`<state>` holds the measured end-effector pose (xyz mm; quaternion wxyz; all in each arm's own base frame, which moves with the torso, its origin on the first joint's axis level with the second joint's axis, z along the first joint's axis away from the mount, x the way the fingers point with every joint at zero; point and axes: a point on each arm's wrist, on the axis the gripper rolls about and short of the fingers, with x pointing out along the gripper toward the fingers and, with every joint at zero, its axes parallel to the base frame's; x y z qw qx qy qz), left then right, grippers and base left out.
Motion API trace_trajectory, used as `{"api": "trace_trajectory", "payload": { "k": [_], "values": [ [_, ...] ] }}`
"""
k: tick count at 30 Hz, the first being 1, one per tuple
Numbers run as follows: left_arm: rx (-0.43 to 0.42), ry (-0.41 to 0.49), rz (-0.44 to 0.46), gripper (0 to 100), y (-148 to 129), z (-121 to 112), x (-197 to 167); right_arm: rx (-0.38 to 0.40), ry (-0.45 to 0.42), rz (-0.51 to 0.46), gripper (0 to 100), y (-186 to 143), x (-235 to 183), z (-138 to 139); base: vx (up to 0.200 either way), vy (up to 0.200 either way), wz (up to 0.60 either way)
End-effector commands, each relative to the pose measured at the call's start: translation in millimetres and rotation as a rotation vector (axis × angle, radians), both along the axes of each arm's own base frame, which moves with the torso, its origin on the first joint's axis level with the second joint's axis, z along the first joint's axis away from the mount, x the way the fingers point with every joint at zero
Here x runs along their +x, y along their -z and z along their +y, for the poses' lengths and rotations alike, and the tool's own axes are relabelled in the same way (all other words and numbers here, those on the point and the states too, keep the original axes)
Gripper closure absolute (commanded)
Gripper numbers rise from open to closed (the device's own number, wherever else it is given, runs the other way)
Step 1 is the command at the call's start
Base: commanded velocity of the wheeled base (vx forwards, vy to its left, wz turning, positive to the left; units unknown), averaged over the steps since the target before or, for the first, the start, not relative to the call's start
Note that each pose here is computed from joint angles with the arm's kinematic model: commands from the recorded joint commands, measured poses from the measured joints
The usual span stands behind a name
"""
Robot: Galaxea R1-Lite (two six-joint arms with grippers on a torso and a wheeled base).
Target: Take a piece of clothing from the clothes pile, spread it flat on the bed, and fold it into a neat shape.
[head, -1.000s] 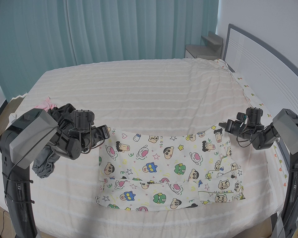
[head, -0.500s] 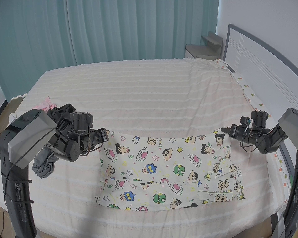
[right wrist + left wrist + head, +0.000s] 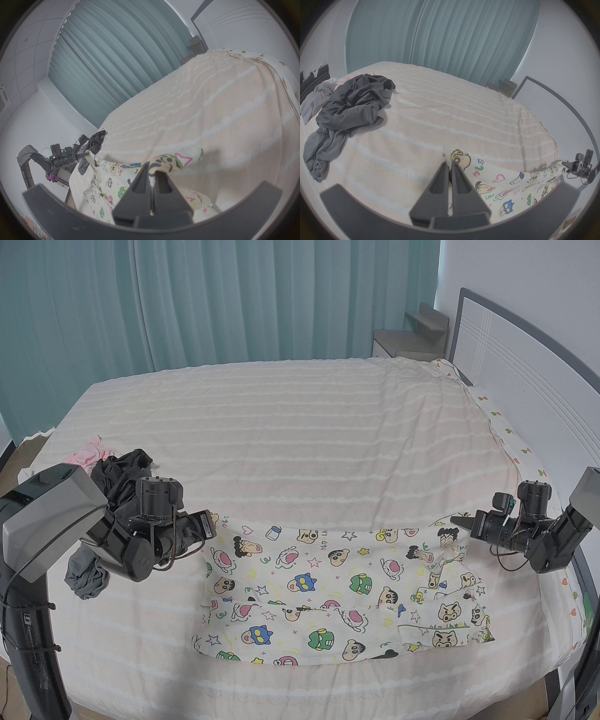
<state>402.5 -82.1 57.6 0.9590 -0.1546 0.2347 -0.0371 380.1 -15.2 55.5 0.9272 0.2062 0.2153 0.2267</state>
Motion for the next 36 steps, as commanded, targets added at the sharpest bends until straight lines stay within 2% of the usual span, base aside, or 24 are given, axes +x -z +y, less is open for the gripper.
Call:
{"api": "trace_trajectory", "payload": {
  "k": [1, 11, 20, 31, 36],
  "values": [
    [0.005, 0.006, 0.01, 100, 2.0, 1.3, -10.9, -0.014, -0.013, 0.021, 100, 9.7, -16.5, 0.8, 0.0, 0.0, 0.0],
    [0.027, 0.016, 0.034, 100, 19.4, 4.1, -27.1, -0.031, -0.067, 0.054, 100, 31.0, -47.7, 4.4, 0.0, 0.0, 0.0],
    [0.032, 0.052, 0.062, 100, 34.8, -5.3, -45.7, -0.047, -0.114, 0.112, 100, 55.7, -70.0, 7.0, 0.0, 0.0, 0.0],
    [0.04, 0.065, 0.109, 100, 59.7, -6.0, -62.8, -0.052, -0.118, 0.149, 100, 70.3, -83.6, 7.1, 0.0, 0.0, 0.0],
    [0.042, 0.063, 0.127, 100, 68.5, -4.3, -69.3, -0.069, -0.103, 0.174, 100, 79.0, -89.3, -1.0, 0.0, 0.0, 0.0]
  ]
}}
